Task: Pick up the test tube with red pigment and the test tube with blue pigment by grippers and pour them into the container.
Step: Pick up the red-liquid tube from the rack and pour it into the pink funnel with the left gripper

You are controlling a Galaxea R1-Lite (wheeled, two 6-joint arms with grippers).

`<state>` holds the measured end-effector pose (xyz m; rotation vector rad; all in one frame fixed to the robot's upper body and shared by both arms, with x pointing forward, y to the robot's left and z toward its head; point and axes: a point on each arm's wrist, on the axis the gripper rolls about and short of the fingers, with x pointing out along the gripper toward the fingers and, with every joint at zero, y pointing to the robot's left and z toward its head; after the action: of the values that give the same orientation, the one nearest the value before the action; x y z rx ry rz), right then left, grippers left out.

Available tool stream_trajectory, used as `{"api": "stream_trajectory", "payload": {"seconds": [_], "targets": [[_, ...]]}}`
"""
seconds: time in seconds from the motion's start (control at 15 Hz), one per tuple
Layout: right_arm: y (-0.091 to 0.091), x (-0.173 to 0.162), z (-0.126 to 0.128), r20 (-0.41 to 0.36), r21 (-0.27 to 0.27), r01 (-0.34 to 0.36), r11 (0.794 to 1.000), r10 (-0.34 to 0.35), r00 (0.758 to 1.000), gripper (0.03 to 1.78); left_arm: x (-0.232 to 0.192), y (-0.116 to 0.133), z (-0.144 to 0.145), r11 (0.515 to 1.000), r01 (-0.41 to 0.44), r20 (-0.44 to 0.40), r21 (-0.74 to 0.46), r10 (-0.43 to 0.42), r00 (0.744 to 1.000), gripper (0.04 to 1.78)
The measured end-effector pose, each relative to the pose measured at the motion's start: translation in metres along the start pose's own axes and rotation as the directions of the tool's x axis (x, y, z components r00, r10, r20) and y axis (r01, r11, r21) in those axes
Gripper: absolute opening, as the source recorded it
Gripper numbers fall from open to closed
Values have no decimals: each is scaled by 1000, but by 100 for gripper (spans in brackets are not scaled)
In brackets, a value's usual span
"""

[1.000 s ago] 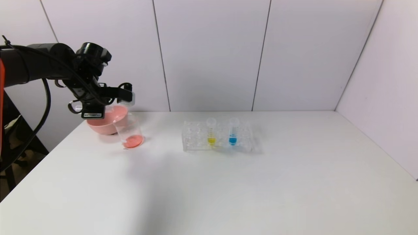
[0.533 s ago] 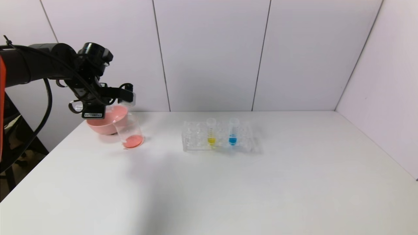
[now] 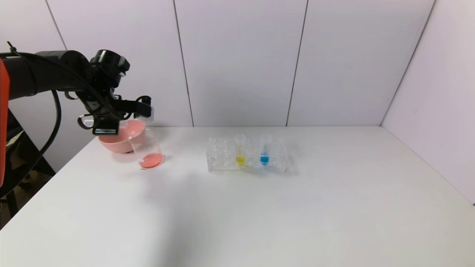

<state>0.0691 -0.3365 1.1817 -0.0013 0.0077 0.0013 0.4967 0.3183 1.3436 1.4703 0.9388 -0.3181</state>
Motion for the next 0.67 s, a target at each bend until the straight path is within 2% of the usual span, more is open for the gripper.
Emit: {"api": "stream_trajectory", "payload": {"seconds": [0.47,0.67], "targets": [[0,0,0,0,0,0,1000,0,1000,177,-5,1,-1,1000,-11,13,-17,11,1000,45],[0,0,0,0,0,0,1000,0,1000,178,-11,4,-2,998,-22,56,-63,25,998,45]]}}
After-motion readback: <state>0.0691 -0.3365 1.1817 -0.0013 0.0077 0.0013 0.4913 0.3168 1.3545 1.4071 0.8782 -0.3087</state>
